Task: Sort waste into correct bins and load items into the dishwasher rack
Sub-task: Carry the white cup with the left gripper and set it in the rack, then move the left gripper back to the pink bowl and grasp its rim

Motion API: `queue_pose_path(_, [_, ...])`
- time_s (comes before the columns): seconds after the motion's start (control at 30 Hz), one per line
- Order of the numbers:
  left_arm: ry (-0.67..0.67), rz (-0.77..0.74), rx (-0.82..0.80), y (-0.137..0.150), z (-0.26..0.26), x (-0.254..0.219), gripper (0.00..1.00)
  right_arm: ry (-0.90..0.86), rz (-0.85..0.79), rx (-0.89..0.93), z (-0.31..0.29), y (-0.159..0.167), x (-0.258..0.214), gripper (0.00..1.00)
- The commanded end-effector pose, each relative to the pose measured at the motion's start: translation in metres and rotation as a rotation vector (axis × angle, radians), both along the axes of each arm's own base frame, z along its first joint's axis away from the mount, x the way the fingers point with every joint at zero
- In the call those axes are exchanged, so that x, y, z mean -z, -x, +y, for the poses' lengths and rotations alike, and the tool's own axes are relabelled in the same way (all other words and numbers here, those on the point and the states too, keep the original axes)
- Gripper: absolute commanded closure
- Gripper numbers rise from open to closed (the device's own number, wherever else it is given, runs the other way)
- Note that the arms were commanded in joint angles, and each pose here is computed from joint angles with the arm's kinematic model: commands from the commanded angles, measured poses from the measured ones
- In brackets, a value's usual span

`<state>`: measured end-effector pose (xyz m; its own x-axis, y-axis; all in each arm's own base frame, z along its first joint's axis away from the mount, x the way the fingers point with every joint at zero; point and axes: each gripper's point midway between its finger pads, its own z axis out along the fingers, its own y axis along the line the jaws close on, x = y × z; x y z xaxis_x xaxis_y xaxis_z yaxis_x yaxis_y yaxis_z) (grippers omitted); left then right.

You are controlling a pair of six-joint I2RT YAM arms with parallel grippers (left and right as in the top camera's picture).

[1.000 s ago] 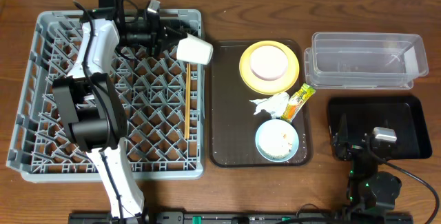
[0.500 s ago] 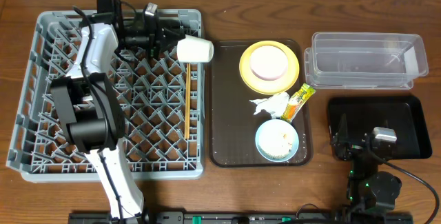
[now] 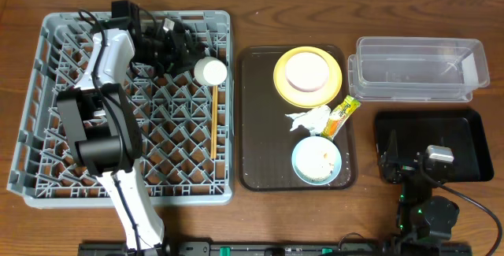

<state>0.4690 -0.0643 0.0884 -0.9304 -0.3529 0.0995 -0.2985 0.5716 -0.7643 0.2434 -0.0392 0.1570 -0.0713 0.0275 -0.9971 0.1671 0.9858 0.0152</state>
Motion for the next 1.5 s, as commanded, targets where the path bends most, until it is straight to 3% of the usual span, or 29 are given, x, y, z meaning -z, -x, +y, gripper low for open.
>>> queue_pose_path(0.0, [-0.138, -0.064, -0.023, -0.003, 0.018, -0.02, 0.6, 0.008, -0.001, 0.005, -0.001, 0.0, 0.0, 0.01])
queue_pose_path(0.17, [-0.32, -0.227, -0.069, 0.0, 0.033, -0.086, 0.57, 0.008, -0.001, 0.005, -0.001, 0.0, 0.0, 0.01])
queue_pose_path(0.37, [-0.551, -0.451, -0.123, 0.029, 0.029, -0.181, 0.55, 0.008, -0.001, 0.005, -0.001, 0.0, 0.0, 0.01])
queue_pose_path(0.47, [-0.611, -0.518, -0.105, 0.047, 0.01, -0.208, 0.67, 0.008, -0.001, 0.005, -0.001, 0.0, 0.0, 0.01])
queue_pose_path(0.57, [-0.64, -0.562, -0.051, 0.063, -0.018, -0.219, 0.68, 0.008, -0.001, 0.005, -0.001, 0.0, 0.0, 0.01])
queue_pose_path(0.83, [-0.627, -0.582, 0.195, 0.084, -0.117, -0.191, 0.67, 0.008, -0.001, 0.005, -0.001, 0.0, 0.0, 0.01])
queue_pose_path(1.13, [-0.647, -0.542, 0.364, 0.079, -0.206, -0.115, 0.65, 0.008, -0.001, 0.005, -0.001, 0.0, 0.0, 0.01])
queue_pose_path(1.33, [-0.617, -0.609, 0.446, 0.072, -0.275, -0.068, 0.69, 0.008, -0.001, 0.005, -0.001, 0.0, 0.0, 0.01])
queue_pose_path(1.47, [-0.702, -0.666, 0.433, 0.062, -0.299, -0.038, 0.69, 0.008, -0.001, 0.005, -0.001, 0.0, 0.0, 0.01])
